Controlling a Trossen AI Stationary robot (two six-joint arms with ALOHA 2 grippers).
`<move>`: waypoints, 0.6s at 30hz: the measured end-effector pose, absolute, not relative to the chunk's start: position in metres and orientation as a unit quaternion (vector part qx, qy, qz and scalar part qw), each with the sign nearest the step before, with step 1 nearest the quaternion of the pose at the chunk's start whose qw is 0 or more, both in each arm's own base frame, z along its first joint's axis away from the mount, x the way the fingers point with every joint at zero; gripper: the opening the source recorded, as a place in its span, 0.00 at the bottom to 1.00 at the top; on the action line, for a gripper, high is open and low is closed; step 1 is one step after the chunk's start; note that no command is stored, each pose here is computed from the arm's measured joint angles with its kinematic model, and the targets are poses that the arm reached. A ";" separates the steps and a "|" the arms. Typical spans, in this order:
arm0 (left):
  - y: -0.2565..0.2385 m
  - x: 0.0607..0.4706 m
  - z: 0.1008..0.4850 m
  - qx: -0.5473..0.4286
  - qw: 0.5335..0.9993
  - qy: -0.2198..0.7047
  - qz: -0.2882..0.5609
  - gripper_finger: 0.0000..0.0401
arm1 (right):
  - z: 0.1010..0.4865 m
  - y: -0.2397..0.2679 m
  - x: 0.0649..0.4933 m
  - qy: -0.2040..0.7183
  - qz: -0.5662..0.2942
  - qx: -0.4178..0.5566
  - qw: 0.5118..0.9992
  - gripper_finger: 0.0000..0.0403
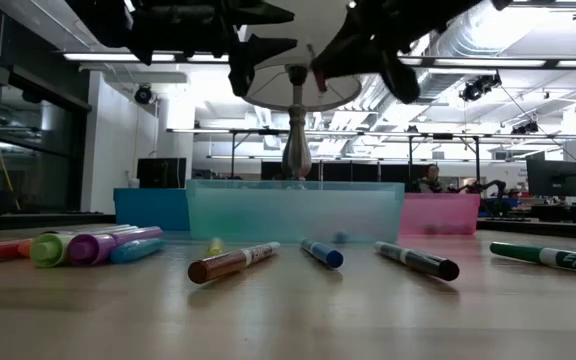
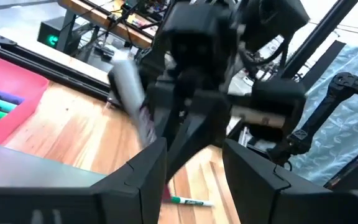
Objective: Pick & Place Markers
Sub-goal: Put the dark red marker pen into the blue bin
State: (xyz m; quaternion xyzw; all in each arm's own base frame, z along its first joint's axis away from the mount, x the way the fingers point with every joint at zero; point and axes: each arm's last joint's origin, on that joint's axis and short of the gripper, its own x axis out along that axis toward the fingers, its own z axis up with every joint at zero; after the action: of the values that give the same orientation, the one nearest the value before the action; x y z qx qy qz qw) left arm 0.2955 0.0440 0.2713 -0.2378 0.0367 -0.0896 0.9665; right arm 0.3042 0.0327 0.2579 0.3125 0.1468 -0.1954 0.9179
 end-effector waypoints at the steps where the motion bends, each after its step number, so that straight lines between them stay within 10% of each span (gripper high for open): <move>1: 0.044 0.296 0.271 -0.236 0.967 0.036 -0.086 0.39 | 0.262 0.032 0.301 0.144 -0.199 0.311 0.918 0.06; 18: 0.047 0.296 0.279 -0.230 0.972 -0.012 -0.050 0.39 | 0.279 0.036 0.296 0.127 -0.135 0.274 0.944 0.06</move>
State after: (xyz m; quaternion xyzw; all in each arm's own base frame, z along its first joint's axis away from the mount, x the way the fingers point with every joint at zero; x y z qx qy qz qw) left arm 0.2957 0.0467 0.2789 -0.2299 -0.0118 -0.0504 0.9718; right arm 0.2956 0.0356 0.2786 0.2742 0.1274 -0.1349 0.9436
